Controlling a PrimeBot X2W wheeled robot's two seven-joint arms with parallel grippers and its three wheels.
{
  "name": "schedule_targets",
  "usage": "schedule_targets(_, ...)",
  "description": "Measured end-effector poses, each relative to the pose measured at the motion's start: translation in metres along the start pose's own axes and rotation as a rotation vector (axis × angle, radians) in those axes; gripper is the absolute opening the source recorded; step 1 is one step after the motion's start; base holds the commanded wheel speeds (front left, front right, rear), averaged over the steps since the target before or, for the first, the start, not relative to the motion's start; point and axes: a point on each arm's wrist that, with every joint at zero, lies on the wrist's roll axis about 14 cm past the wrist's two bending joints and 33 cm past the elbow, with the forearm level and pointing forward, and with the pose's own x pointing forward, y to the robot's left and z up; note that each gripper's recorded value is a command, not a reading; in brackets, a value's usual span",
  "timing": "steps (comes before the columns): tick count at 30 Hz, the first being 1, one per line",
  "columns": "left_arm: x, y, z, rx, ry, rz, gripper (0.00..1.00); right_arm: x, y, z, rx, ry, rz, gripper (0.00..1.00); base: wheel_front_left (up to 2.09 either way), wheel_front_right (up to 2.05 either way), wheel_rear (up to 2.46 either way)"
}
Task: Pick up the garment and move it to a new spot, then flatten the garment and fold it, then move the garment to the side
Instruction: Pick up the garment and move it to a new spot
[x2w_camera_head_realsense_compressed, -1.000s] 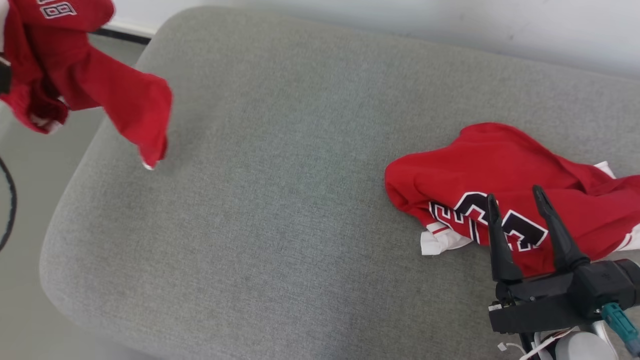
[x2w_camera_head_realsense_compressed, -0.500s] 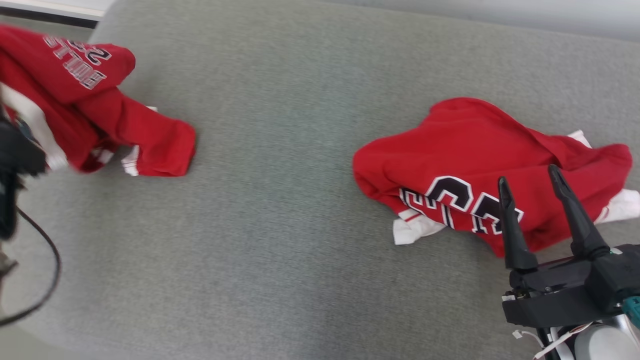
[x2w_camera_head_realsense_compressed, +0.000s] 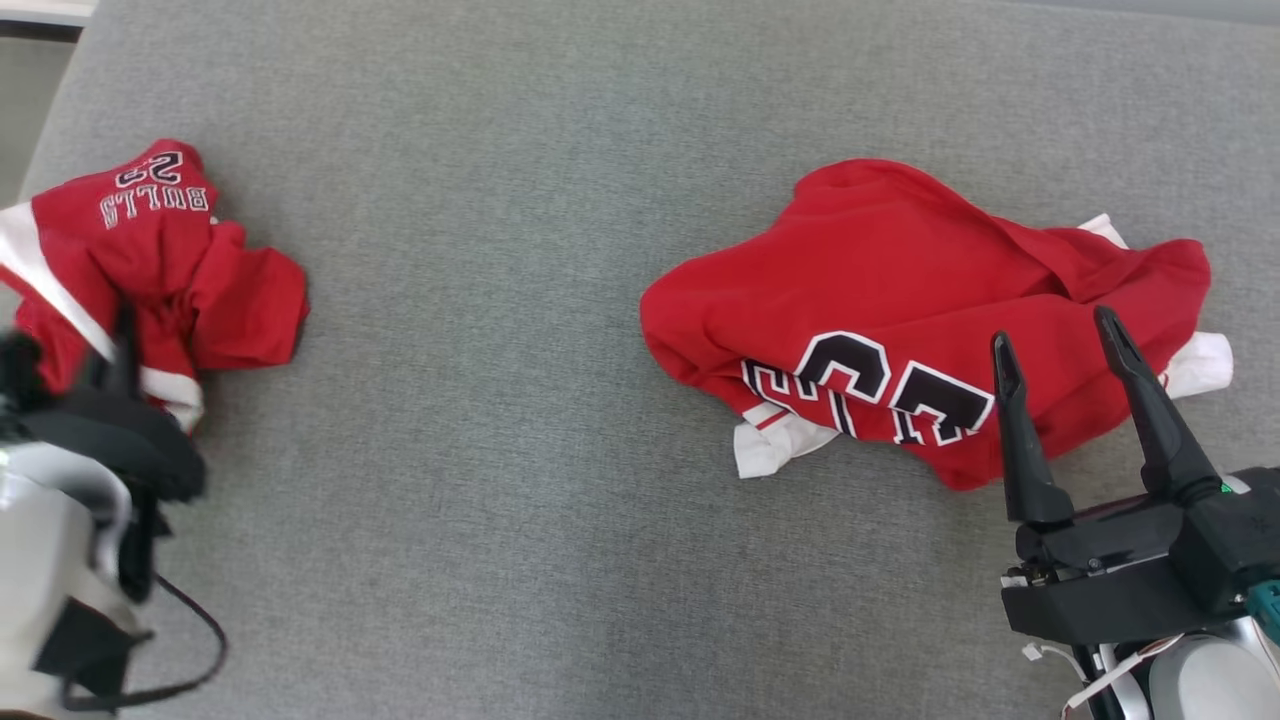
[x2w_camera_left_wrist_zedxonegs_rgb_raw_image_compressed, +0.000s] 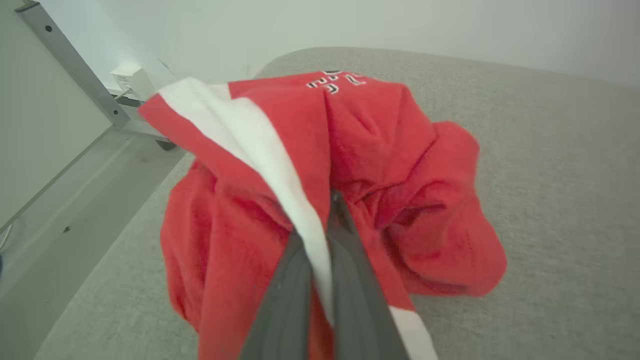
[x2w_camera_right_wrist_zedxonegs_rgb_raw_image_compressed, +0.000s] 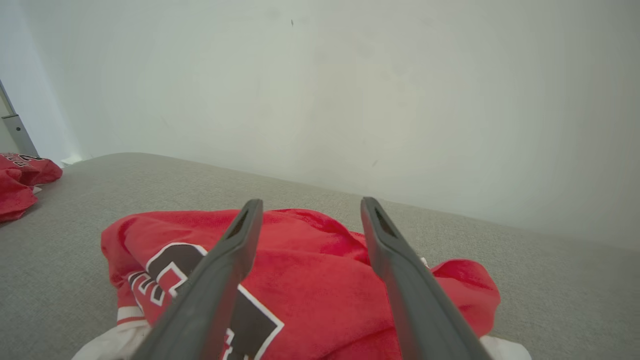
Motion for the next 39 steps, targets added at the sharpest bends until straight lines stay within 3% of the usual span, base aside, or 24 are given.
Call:
schedule_targets(2,-0.001,-0.003,-0.008,-0.006,0.021,-0.002,0.0,0.0,-0.001,0.0,-0.001,0.002,-0.002,1.0,0.0,0.0,0.0)
schedule_targets(3,-0.002,-0.004,-0.015,-0.011,0.038,-0.002,0.81,-0.001,-0.001,-0.001,-0.001,0.005,-0.004,1.0,0.0,0.0,0.0)
schedule_targets(4,-0.001,-0.004,-0.015,-0.012,0.039,-0.002,1.0,-0.001,-0.002,-0.002,-0.001,0.006,-0.005,1.0,0.0,0.0,0.0)
schedule_targets(20,-0.022,0.032,0.114,0.108,-0.289,0.039,1.0,-0.009,0.01,0.019,0.052,-0.068,-0.016,1.0,0.0,0.0,0.0)
schedule_targets(29,-0.045,-0.026,0.188,0.16,-0.535,-0.111,1.0,-0.029,-0.001,0.033,0.06,-0.108,-0.079,1.0,0.0,0.0,0.0)
schedule_targets(39,-0.065,-0.122,0.186,0.06,-0.627,-0.33,1.0,-0.08,-0.036,0.034,0.041,-0.087,-0.226,1.0,0.0,0.0,0.0)
